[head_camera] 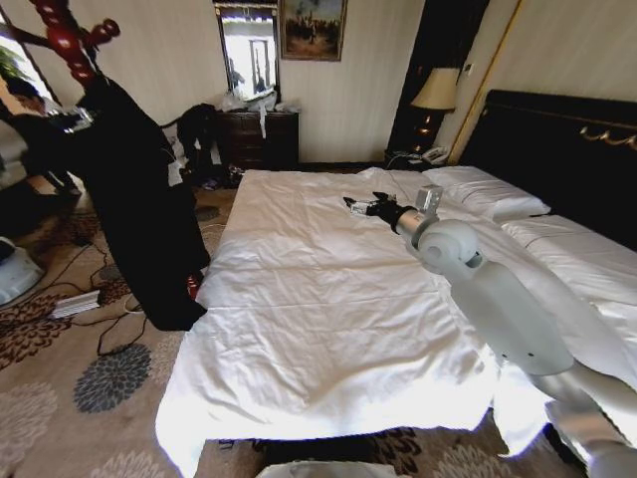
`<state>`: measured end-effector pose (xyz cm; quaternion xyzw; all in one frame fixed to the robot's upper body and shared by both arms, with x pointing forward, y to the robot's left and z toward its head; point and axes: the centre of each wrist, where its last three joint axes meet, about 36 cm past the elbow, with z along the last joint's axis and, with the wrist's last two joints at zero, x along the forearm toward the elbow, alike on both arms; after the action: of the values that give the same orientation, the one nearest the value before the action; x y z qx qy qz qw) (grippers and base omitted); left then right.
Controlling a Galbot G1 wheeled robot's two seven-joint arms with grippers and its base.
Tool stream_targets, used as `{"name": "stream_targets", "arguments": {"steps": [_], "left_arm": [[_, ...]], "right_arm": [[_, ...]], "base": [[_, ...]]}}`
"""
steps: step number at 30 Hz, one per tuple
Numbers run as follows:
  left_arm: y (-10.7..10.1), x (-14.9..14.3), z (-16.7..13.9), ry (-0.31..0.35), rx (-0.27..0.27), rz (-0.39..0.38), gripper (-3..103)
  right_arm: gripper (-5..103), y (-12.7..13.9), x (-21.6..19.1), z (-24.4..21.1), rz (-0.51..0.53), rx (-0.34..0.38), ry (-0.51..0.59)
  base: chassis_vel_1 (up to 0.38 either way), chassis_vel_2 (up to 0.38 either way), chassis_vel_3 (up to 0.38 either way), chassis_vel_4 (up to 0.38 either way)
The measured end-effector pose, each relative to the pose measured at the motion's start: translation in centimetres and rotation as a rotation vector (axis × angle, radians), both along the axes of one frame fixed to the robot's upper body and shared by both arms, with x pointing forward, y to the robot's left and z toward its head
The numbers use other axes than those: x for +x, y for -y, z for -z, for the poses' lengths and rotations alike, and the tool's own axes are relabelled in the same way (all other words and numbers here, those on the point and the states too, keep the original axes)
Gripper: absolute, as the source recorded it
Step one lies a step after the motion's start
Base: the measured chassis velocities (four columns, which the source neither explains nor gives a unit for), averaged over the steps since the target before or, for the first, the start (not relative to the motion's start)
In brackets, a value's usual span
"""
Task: Pick up the clothes from the bed and hang them on the clothes hanger.
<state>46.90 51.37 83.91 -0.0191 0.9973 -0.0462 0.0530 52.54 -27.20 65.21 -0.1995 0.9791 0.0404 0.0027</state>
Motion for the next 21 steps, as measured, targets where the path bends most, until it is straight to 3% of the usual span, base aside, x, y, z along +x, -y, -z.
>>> {"name": "stream_targets", "arguments": {"steps": [2, 4, 8, 9, 12, 14, 16, 18, 19, 21], "left_arm": [[1.9, -1.5, -0.3, 0.032, 0.065, -0.021, 97], [2.9, -1.8, -0.2, 0.048, 0.091, -0.027, 99], [8.2, -2.2, 2.4, 0.144, 0.224, -0.025, 100], [8.2, -2.2, 2.4, 0.144, 0.224, -0.025, 100], [9.3, -4.7, 3.1, 0.264, 0.220, -0.042, 100], [9.2, -5.3, 4.4, 0.275, 0.206, -0.058, 100], [9.1, -5.9, 9.8, 0.221, 0.169, -0.096, 100], [9.7, -7.1, 16.2, 0.147, 0.142, -0.129, 100], [9.7, -7.1, 16.2, 0.147, 0.142, -0.129, 100], [11.6, -9.6, 22.8, 0.085, 0.107, -0.152, 100]], "right_arm": [[100, 1.2, -0.3, 1.0, 0.033, 0.062, 0.048], [100, 2.0, -0.5, 1.3, 0.057, 0.078, 0.062], [100, 8.2, -3.3, 2.4, 0.261, 0.117, 0.168], [100, 8.2, -3.3, 2.4, 0.261, 0.117, 0.168], [100, 10.2, -5.0, 4.6, 0.341, 0.138, 0.207], [100, 10.7, -5.6, 5.7, 0.365, 0.142, 0.219], [100, 11.4, -7.1, 8.5, 0.433, 0.123, 0.242], [100, 11.3, -8.8, 11.3, 0.503, 0.035, 0.246], [100, 11.3, -8.8, 11.3, 0.503, 0.035, 0.246], [100, 9.6, -11.6, 15.2, 0.571, -0.067, 0.208]], "base": [[0.000, 0.000, 0.000, 0.000], [0.000, 0.000, 0.000, 0.000], [0.000, 0.000, 0.000, 0.000], [0.000, 0.000, 0.000, 0.000], [0.000, 0.000, 0.000, 0.000], [0.000, 0.000, 0.000, 0.000], [0.000, 0.000, 0.000, 0.000], [0.000, 0.000, 0.000, 0.000], [0.000, 0.000, 0.000, 0.000], [0.000, 0.000, 0.000, 0.000]]}}
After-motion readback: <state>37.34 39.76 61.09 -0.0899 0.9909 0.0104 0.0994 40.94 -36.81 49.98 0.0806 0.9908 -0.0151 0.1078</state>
